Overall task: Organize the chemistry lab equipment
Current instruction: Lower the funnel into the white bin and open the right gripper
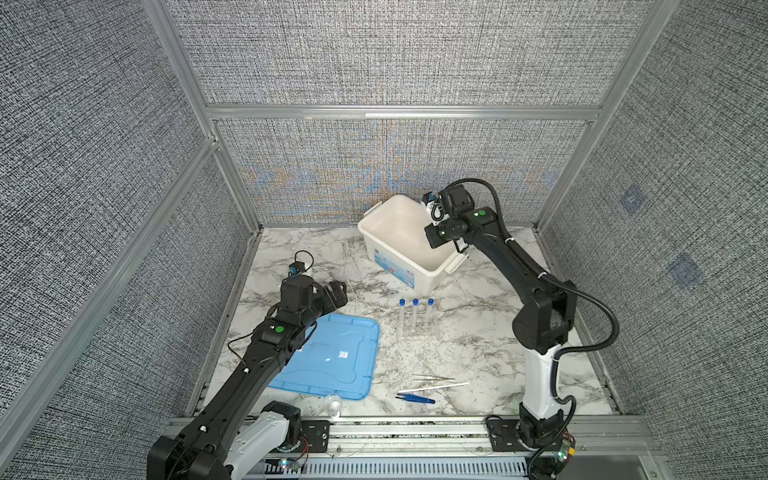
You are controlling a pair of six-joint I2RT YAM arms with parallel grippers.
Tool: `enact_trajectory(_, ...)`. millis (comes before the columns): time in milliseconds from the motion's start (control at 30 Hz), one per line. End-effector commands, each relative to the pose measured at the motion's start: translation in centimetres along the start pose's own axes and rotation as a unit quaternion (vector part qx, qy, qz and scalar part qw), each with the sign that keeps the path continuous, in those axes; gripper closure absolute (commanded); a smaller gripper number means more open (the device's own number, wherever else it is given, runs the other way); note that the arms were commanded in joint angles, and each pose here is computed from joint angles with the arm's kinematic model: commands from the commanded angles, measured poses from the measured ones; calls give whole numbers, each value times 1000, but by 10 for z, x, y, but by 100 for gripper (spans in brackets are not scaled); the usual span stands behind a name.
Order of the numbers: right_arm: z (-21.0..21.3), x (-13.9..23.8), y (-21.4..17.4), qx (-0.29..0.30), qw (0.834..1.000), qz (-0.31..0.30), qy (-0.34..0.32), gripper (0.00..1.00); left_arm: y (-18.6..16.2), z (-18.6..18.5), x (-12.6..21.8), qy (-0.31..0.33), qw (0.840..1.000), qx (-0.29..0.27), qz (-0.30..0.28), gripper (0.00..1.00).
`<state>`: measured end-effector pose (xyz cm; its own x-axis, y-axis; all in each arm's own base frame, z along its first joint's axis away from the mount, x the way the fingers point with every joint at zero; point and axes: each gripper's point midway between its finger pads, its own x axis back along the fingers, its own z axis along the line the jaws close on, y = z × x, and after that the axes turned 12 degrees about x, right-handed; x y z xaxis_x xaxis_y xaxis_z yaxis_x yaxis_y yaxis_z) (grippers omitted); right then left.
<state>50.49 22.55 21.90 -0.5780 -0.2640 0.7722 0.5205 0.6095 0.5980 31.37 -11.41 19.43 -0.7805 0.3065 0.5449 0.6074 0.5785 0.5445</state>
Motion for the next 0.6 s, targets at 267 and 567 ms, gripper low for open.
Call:
enact_trajectory(267,34,-53,-54,43,987,119,95,100,-4,-31,-9,-71,997,-27,30,1)
enact_trajectory(567,41,-50,-88,65,976,178,105,100,-6,-25,-14,-64,997,-12,27,1)
